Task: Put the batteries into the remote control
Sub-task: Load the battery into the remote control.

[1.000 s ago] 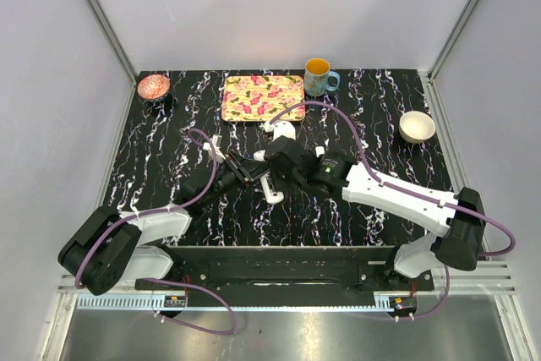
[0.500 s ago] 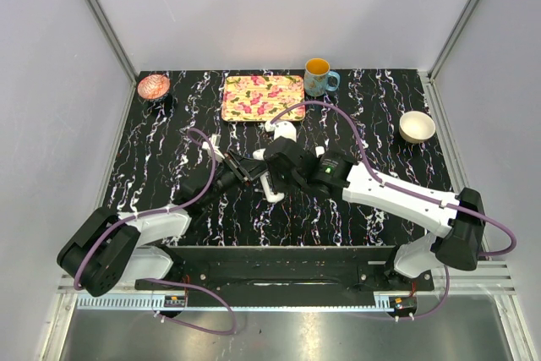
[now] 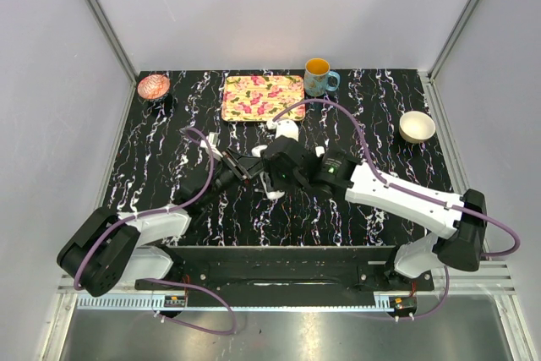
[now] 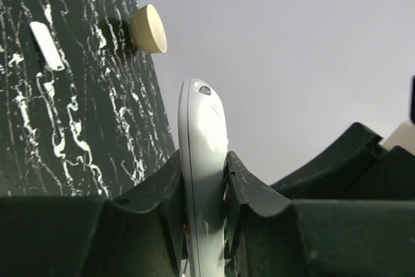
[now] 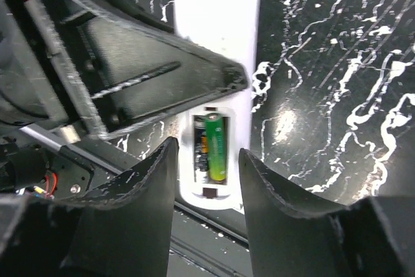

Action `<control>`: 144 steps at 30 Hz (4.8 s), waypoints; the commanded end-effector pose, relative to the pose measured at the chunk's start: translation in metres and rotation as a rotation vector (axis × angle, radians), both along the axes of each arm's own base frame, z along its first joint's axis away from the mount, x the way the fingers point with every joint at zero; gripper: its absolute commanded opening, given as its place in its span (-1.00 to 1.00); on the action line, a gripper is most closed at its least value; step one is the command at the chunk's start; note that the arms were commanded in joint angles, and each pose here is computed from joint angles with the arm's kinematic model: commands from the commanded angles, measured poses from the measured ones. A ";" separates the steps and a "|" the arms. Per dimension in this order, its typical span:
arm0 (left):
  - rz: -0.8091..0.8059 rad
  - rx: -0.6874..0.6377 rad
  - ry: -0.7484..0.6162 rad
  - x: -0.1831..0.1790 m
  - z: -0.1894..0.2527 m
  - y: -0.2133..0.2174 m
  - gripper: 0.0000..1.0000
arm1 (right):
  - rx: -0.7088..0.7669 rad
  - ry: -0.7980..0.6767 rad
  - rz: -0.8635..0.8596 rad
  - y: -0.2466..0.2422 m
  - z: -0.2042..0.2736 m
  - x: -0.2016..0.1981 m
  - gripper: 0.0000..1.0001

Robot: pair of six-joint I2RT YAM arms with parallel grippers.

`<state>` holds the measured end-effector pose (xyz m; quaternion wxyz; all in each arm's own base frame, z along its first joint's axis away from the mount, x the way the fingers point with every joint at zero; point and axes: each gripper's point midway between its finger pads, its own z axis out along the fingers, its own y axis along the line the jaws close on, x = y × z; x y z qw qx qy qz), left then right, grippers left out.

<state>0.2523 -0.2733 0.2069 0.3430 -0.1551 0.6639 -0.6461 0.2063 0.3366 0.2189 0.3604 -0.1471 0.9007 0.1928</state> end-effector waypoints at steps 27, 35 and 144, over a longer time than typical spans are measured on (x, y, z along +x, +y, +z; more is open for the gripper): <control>0.098 -0.160 -0.230 0.002 0.063 0.019 -1.00 | 0.666 0.384 -0.132 -0.034 0.058 -0.006 0.91; 0.119 -0.138 -0.230 0.003 0.059 0.022 -1.00 | 0.755 0.509 -0.058 -0.008 0.054 -0.010 1.00; 0.118 -0.192 -0.318 -0.004 0.101 0.026 -1.00 | 0.711 0.655 -0.080 -0.014 -0.023 -0.012 0.32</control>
